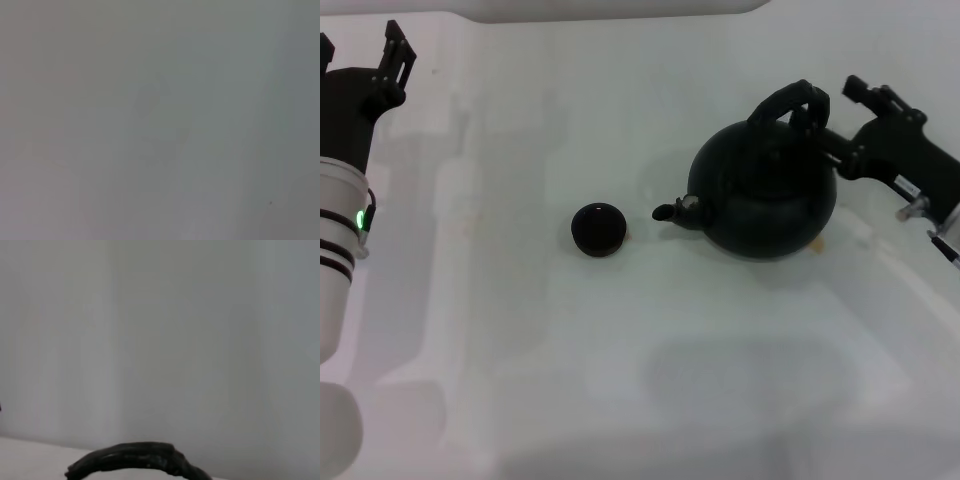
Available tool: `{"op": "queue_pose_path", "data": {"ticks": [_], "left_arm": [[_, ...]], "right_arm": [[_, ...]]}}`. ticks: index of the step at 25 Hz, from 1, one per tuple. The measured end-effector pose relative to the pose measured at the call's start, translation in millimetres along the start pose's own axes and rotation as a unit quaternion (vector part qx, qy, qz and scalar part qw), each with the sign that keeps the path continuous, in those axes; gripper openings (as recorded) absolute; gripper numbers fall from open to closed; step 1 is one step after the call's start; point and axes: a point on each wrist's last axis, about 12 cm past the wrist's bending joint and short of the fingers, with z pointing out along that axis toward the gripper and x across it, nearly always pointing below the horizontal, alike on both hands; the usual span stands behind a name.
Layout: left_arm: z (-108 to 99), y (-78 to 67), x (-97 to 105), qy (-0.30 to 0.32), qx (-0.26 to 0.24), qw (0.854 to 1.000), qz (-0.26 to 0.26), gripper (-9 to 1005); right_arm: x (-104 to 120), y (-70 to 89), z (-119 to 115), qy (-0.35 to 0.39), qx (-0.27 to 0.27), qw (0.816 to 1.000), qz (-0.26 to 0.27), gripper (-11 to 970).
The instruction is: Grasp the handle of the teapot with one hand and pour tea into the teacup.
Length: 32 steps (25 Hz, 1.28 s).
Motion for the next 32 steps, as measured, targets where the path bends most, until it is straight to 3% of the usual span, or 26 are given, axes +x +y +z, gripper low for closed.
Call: {"op": "queue_pose_path", "data": {"ticks": [3,5,9,14,21,23,26,32], "left_arm": [[-0.2,0.4,0.2,0.000,0.000,1.000,0.001,833],[-0.2,0.7,0.3,0.001,-0.001,1.000,0.001,833],[-0.3,0.9,0.4,0.001,-0.001,1.000,0.001,833],[-1.4,2.7,1.7,0.003,-0.003,1.000,0.004,833],[-3.5,4.9,4.7,0.009,-0.002,1.000,0.012,833],[-3.6,5.5,5.0,0.009,-0.003,1.000,0.013,833],[-3.6,5.6,4.7,0.008,-0.003,1.000,0.013,833],[-5.1,9.5,7.2,0.013,-0.006,1.000,0.020,833]], "right_arm": [[0.5,0.3,-11.5,-0.019,0.005,1.000,0.019,707],[0.8,2.2,-20.5,-0.034,0.003,0.999,0.027,884],[5.0,2.1,-38.2,-0.046,0.017,0.998,0.034,883],[7.4,-13.9,-57.4,-0.060,0.088,0.994,0.035,883],[-3.0,-29.7,-61.5,-0.084,0.174,0.975,-0.110,880],[-8.3,-33.7,-61.6,-0.100,0.197,0.967,-0.125,878],[-14.4,-43.3,-62.7,-0.124,0.241,0.958,-0.096,876],[-11.8,-45.0,-62.8,-0.124,0.249,0.959,-0.059,876]]}}
